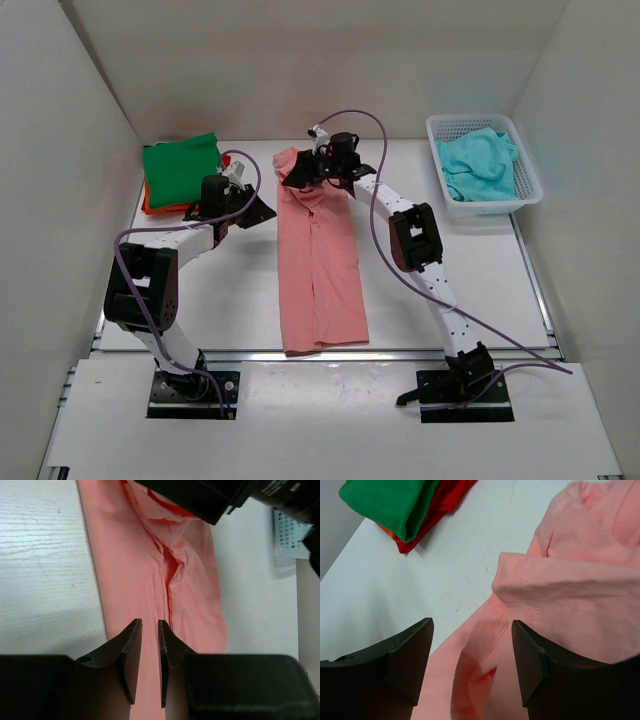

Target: Fold and stack the t-shirts

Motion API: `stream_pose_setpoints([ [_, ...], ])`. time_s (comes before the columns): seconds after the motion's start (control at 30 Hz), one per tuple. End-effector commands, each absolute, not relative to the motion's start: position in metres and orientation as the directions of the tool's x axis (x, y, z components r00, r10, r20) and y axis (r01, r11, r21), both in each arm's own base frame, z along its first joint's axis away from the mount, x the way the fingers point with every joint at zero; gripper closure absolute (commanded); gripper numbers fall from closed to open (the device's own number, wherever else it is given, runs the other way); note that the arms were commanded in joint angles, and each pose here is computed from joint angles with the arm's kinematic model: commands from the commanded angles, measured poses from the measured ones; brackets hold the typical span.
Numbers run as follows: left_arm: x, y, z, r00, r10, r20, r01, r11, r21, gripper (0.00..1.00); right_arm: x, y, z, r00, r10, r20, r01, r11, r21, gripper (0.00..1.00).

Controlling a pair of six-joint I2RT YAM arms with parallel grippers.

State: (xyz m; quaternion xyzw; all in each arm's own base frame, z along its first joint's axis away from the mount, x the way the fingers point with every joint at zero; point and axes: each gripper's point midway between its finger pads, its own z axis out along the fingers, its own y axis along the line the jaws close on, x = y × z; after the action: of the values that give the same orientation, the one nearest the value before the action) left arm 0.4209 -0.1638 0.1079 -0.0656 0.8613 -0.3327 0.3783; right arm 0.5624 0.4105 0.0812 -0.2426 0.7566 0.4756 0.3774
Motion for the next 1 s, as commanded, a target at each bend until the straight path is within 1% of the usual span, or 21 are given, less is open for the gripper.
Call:
stream_pose_setpoints([
  [0.0, 0.419, -0.165, 0.14, -0.656, -0.375, -0.656, 0.2, 0.751, -0.629, 0.69, 0.568, 0.398, 0.193, -0.379, 0.021, -0.925, -0.824, 0.447, 0.348, 0.38],
  [0.07, 0.418, -0.162, 0.134, -0.664, -0.377, -0.646, 0.184, 0.755, -0.629, 0.69, 0.562, 0.392, 0.204, -0.357, 0.012, -0.934, -0.822, 0.472, 0.32, 0.37],
  [0.1, 0.416, -0.165, 0.131, -0.676, -0.372, -0.637, 0.183, 0.752, -0.633, 0.7, 0.559, 0.386, 0.2, -0.366, -0.016, -0.931, -0.804, 0.508, 0.308, 0.37],
  [0.17, 0.41, -0.167, 0.13, -0.694, -0.353, -0.627, 0.189, 0.752, -0.632, 0.7, 0.55, 0.377, 0.229, -0.322, -0.039, -0.946, -0.797, 0.551, 0.249, 0.36],
  [0.2, 0.406, -0.171, 0.13, -0.705, -0.339, -0.623, 0.192, 0.754, -0.628, 0.7, 0.548, 0.372, 0.224, -0.332, -0.077, -0.94, -0.777, 0.587, 0.227, 0.35],
  [0.23, 0.398, -0.173, 0.125, -0.723, -0.318, -0.613, 0.188, 0.763, -0.618, 0.7, 0.542, 0.364, 0.239, -0.316, -0.089, -0.944, -0.77, 0.606, 0.201, 0.35],
  [0.3, 0.383, -0.175, 0.126, -0.742, -0.285, -0.606, 0.191, 0.777, -0.6, 0.7, 0.533, 0.344, 0.237, -0.378, -0.114, -0.919, -0.682, 0.706, 0.193, 0.35],
  [0.33, 0.368, -0.18, 0.129, -0.755, -0.255, -0.604, 0.204, 0.785, -0.586, 0.69, 0.516, 0.335, 0.237, -0.423, -0.106, -0.9, -0.648, 0.73, 0.218, 0.37],
  [0.37, 0.351, -0.185, 0.119, -0.788, -0.218, -0.576, 0.198, 0.796, -0.572, 0.68, 0.499, 0.317, 0.229, -0.481, -0.109, -0.87, -0.606, 0.759, 0.239, 0.4],
  [0.4, 0.345, -0.183, 0.124, -0.776, -0.205, -0.597, 0.205, 0.813, -0.546, 0.67, 0.487, 0.308, 0.221, -0.526, -0.092, -0.845, -0.566, 0.78, 0.267, 0.43],
  [0.43, 0.326, -0.186, 0.122, -0.784, -0.167, -0.597, 0.215, 0.83, -0.515, 0.65, 0.464, 0.296, 0.21, -0.582, -0.065, -0.81, -0.514, 0.802, 0.306, 0.45],
  [0.47, 0.309, -0.189, 0.11, -0.804, -0.121, -0.582, 0.22, 0.849, -0.48, 0.59, 0.44, 0.282, 0.199, -0.62, -0.052, -0.783, -0.468, 0.825, 0.316, 0.47],
  [0.5, 0.299, -0.188, 0.117, -0.794, -0.11, -0.597, 0.233, 0.853, -0.467, 0.49, 0.43, 0.274, 0.196, -0.628, -0.038, -0.777, -0.441, 0.84, 0.316, 0.49],
  [0.53, 0.282, -0.189, 0.112, -0.802, -0.09, -0.591, 0.236, 0.861, -0.452, 0.48, 0.403, 0.267, 0.181, -0.671, -0.014, -0.741, -0.404, 0.845, 0.351, 0.51],
  [0.57, 0.265, -0.187, 0.109, -0.81, -0.1, -0.577, 0.226, 0.855, -0.466, 0.48, 0.371, 0.26, 0.17, -0.712, 0.011, -0.702, -0.365, 0.848, 0.384, 0.55],
  [0.6, 0.254, -0.188, 0.105, -0.817, -0.096, -0.569, 0.228, 0.852, -0.471, 0.47, 0.364, 0.253, 0.168, -0.712, 0.035, -0.701, -0.346, 0.852, 0.394, 0.57],
  [0.7, 0.214, -0.178, 0.087, -0.843, -0.115, -0.526, 0.194, 0.847, -0.495, 0.48, 0.292, 0.242, 0.134, -0.77, 0.069, -0.635, -0.278, 0.859, 0.43, 0.59],
  [0.73, 0.208, -0.179, 0.094, -0.831, -0.13, -0.542, 0.202, 0.836, -0.511, 0.47, 0.283, 0.245, 0.13, -0.774, 0.071, -0.629, -0.28, 0.852, 0.441, 0.59],
  [0.8, 0.185, -0.177, 0.082, -0.846, -0.134, -0.517, 0.197, 0.821, -0.535, 0.46, 0.248, 0.241, 0.109, -0.817, 0.104, -0.567, -0.23, 0.843, 0.486, 0.59],
  [0.9, 0.163, -0.182, 0.08, -0.858, -0.137, -0.495, 0.207, 0.79, -0.578, 0.47, 0.208, 0.248, 0.094, -0.834, 0.1, -0.543, -0.227, 0.835, 0.502, 0.57],
  [0.97, 0.148, -0.188, 0.074, -0.874, -0.121, -0.471, 0.213, 0.776, -0.594, 0.47, 0.195, 0.245, 0.084, -0.846, 0.121, -0.519, -0.198, 0.832, 0.518, 0.54],
])
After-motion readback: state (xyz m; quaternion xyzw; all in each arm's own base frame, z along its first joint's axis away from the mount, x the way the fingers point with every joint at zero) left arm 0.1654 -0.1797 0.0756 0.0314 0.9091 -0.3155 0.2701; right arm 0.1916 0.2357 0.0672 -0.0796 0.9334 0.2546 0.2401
